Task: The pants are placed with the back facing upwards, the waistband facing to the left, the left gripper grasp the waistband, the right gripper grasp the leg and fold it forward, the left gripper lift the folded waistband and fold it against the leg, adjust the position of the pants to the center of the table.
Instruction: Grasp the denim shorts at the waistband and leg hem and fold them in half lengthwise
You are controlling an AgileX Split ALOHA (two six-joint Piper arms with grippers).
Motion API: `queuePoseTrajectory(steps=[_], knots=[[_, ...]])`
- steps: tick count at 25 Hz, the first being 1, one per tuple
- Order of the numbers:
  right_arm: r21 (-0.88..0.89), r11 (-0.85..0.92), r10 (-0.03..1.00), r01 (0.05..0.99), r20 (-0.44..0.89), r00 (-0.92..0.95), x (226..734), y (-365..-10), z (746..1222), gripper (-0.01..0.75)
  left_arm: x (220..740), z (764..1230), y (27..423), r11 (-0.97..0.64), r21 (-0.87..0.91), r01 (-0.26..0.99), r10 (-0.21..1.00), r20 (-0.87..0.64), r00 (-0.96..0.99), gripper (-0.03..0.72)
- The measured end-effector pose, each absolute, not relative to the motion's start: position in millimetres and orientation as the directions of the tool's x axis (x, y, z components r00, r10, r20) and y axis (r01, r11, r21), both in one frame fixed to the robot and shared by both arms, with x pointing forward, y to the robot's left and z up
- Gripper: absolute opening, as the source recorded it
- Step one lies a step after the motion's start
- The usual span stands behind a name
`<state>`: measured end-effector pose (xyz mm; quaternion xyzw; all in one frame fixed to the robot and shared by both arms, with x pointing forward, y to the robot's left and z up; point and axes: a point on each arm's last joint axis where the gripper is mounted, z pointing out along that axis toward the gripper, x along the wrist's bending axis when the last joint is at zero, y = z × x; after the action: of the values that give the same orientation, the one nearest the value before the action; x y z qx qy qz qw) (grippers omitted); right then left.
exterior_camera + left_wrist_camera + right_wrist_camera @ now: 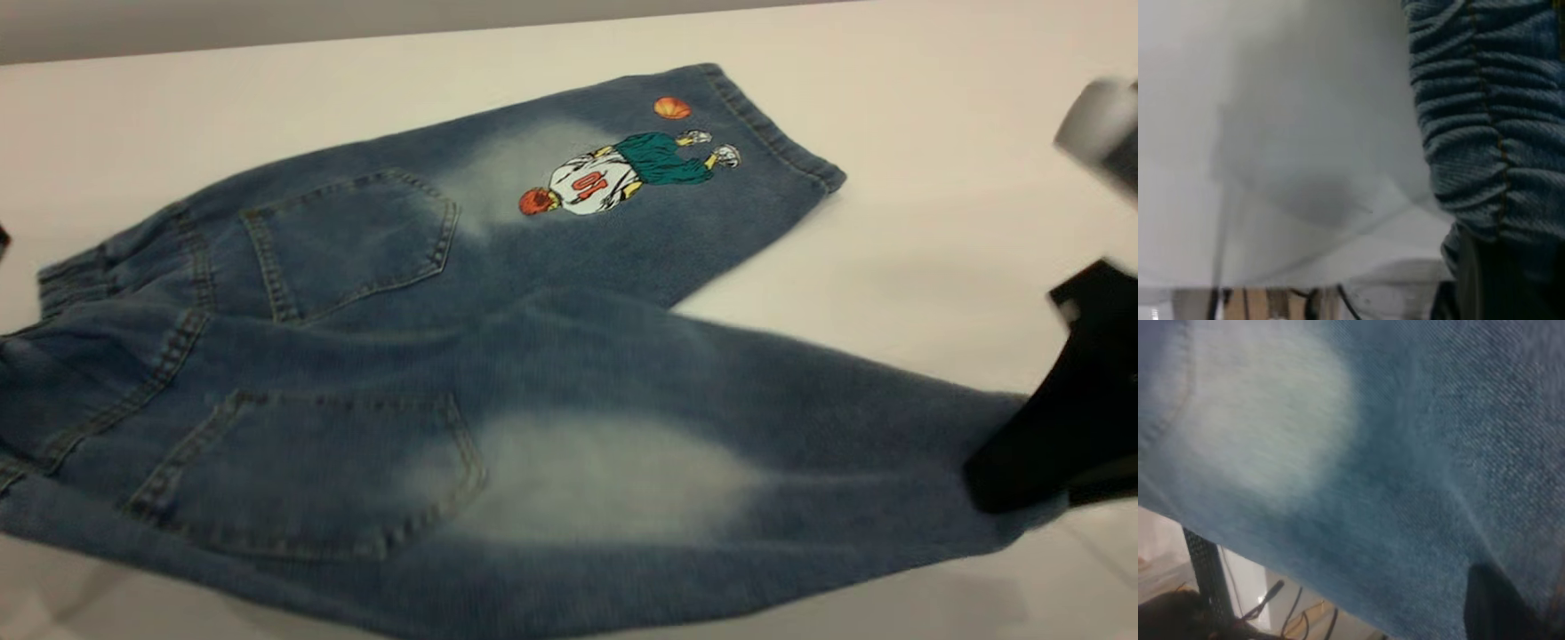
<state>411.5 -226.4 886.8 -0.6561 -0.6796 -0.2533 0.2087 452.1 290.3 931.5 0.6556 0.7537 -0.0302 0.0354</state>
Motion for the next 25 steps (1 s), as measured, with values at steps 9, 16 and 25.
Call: queuePoseTrajectory(steps=[9, 16, 25], knots=[[0.187, 0.022, 0.795, 0.982, 0.592, -0.131, 414.7, -227.6, 947.2, 0.026, 436.5, 971.0, 284.0, 0.193, 0.152, 0.969, 0.967, -0.196, -0.162, 0.134], [0.252, -0.021, 0.821, 0.967, 0.556, -0.127, 462.2, -226.8, 971.9, 0.026, 448.7, 975.8, 278.0, 0.296, 0.25, 0.922, 0.927, -0.308, -0.214, 0.134], [0.263, -0.045, 0.809, 0.964, 0.576, -0.119, 537.2, -218.0, 969.4, 0.026, 473.7, 971.7, 275.3, 0.53, 0.304, 0.792, 0.808, -0.465, -0.362, 0.134]])
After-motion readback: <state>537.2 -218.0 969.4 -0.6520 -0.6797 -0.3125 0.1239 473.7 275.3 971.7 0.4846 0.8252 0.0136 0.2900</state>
